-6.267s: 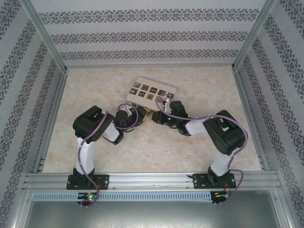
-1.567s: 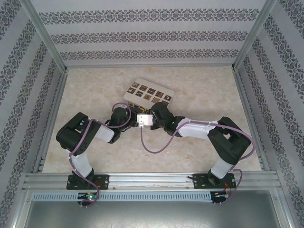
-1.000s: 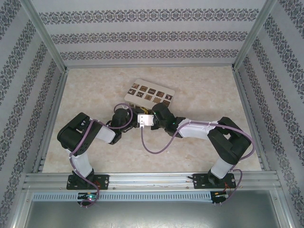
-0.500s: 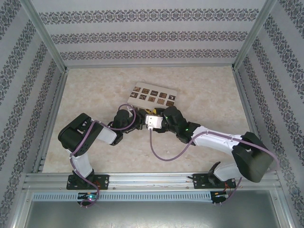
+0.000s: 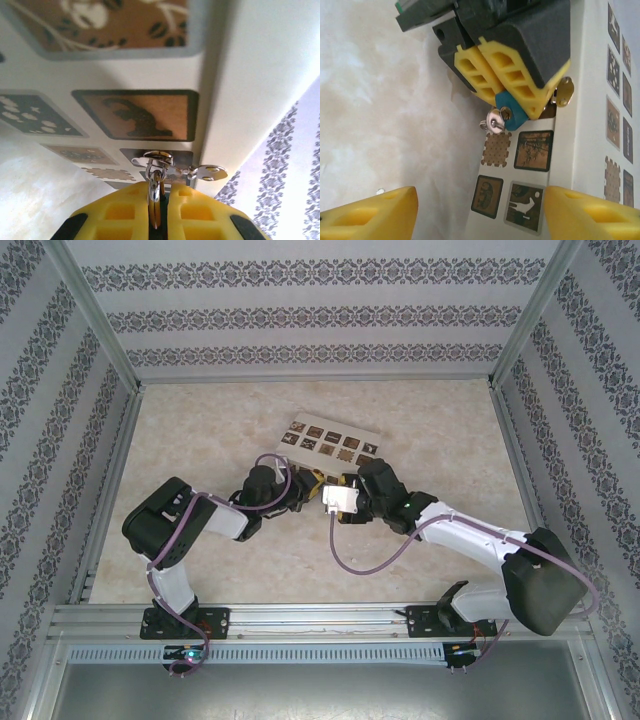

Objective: Unlock the padlock with the key

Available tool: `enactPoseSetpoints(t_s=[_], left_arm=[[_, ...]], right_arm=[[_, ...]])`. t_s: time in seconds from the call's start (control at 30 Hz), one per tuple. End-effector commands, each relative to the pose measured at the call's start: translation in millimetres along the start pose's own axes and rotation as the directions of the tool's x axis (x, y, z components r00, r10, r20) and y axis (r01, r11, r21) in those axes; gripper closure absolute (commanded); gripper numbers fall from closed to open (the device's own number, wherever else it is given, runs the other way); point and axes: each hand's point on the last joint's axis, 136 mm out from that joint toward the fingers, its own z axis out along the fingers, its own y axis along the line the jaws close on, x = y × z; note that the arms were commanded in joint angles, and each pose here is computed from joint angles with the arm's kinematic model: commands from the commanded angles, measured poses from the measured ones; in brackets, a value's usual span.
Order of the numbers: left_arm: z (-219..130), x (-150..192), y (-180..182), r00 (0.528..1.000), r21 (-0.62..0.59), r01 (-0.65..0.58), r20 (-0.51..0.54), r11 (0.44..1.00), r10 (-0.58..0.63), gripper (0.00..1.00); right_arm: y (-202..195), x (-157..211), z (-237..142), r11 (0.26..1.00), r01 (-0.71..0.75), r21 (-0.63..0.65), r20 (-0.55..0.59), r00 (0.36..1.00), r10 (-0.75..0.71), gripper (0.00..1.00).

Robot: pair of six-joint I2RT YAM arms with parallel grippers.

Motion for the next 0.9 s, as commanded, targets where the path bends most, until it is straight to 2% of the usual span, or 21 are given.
enactPoseSetpoints(t_s=[0.0,0.07,0.13,0.33,0.67,0.87], left_arm=[[-1.0,15.6,-29.5,0.981,0.044,-0.176,-0.072,0.983,0.179,1.0],[-3.1,15.6,-31.8,0.974,0.035,-0.212,-0.07,0.977,0.214,1.0],[-4.5,15.1,-33.2,0.97,0.028,-0.234,-0.065,0.972,0.235,1.0],[-4.9,11.7,-37.8,0.975,0.045,-0.216,-0.043,0.975,0.218,1.0],[-2.1,4.8,-29.9,1.0,0.068,-0.018,-0.009,0.997,0.019,1.0],[-2.1,4.2,-28.3,1.0,0.064,0.018,-0.005,0.998,-0.018,1.0]], right_arm=[[-4.0,-11.5,-6.2,1.0,0.006,-0.029,0.044,0.999,-0.005,0.31],[-6.7,-14.6,-5.8,1.0,-0.003,-0.027,0.054,0.999,0.004,0.32],[-8.5,-18.8,-5.4,1.0,-0.003,-0.021,0.066,0.998,0.004,0.39],[-4.5,-21.6,0.7,0.999,0.023,0.03,0.065,0.998,-0.025,0.47],[-3.2,-23.6,13.9,0.997,0.01,0.083,0.058,0.998,-0.015,0.61],[-7.9,-25.2,20.4,0.994,0.013,0.105,0.056,0.998,-0.019,0.68]])
